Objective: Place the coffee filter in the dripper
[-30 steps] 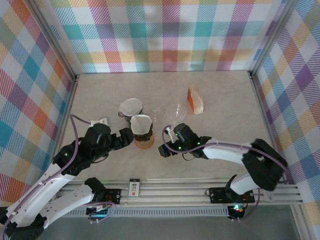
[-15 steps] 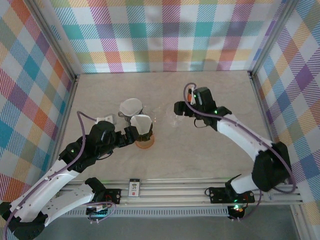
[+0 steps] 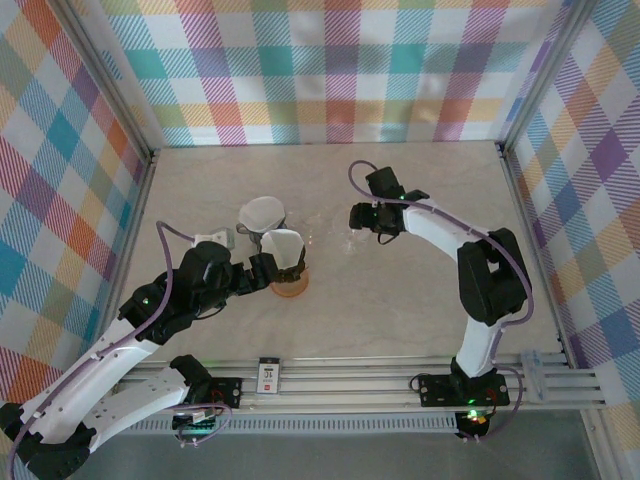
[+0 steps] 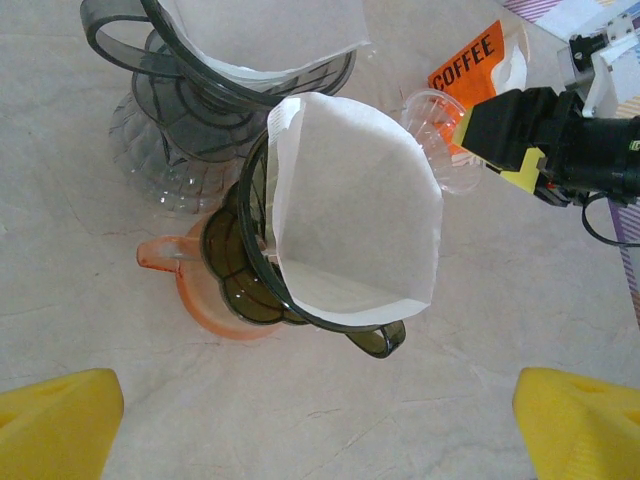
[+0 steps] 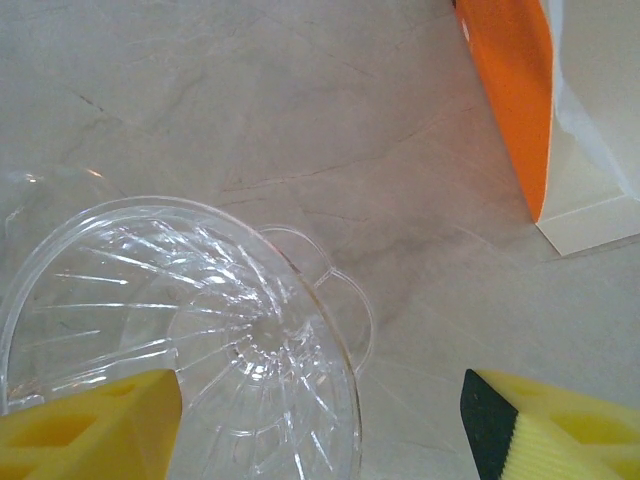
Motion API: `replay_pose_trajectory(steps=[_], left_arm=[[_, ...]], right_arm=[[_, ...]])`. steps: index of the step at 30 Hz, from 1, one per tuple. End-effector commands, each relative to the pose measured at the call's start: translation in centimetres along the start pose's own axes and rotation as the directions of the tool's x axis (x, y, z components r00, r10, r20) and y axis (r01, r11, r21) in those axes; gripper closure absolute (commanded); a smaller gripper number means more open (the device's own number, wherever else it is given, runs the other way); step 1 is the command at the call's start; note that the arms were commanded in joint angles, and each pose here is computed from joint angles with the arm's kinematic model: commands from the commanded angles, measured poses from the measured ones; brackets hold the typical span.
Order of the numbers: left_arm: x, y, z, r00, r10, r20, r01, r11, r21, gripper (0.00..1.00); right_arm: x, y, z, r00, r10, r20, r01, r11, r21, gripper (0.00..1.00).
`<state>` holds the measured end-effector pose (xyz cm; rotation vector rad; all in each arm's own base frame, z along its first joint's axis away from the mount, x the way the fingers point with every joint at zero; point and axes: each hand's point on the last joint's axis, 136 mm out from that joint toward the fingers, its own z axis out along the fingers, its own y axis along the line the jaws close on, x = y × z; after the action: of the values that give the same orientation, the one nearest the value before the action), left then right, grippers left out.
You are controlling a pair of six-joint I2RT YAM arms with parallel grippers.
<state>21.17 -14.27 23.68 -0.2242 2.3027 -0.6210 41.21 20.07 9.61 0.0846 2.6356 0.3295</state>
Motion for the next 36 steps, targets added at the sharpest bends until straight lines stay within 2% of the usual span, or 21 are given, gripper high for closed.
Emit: replay_pose_trajectory(steps=[1,5,8,14,19,24,32,36], left_arm=[[0.2,0.7,0.1,1.000,0.014,0.000,-0.014,1.000,-0.019,0.00],[0.3,0.7,0.2,1.000,0.015,-0.002,-0.015,1.000,-0.017,0.00],[0.4,0.7,0.3,1.000,0.016,-0.008,-0.017,1.000,-0.021,0.00],[0.8,1.3,0.4,1.000,0.016,-0.019,-0.017,0.999,-0.040,0.00],[1.0,1.5,0.3,1.000,0.011,-0.023,-0.012,0.999,-0.039,0.00],[0.7,1.7,-0.1,1.000,0.011,-0.007,-0.011,0.999,-0.046,0.00],[0.7,1.8,0.0,1.000,0.008,-0.006,-0.008,0.998,-0.057,0.00],[0.8,1.9,0.0,1.000,0.008,-0.008,-0.009,0.998,-0.059,0.00]], right_arm=[[-1.4,0.7,-0.4,0.999,0.003,0.033,-0.002,1.000,-0.024,0.23],[-3.0,2.7,-1.6,0.989,-0.092,0.113,0.102,0.991,-0.084,0.22],[-3.5,5.6,-1.9,0.976,-0.173,0.131,0.194,0.967,-0.166,0.22],[-4.2,9.9,-0.7,0.923,-0.356,0.146,0.377,0.912,-0.162,0.26],[-4.4,11.0,1.2,0.906,-0.406,0.119,0.421,0.892,-0.164,0.38],[-4.0,12.0,2.3,0.881,-0.462,0.098,0.472,0.860,-0.194,0.43],[-3.7,12.6,3.7,0.872,-0.485,0.067,0.488,0.849,-0.204,0.55],[-3.5,13.0,4.4,0.868,-0.493,0.055,0.493,0.845,-0.209,0.57]])
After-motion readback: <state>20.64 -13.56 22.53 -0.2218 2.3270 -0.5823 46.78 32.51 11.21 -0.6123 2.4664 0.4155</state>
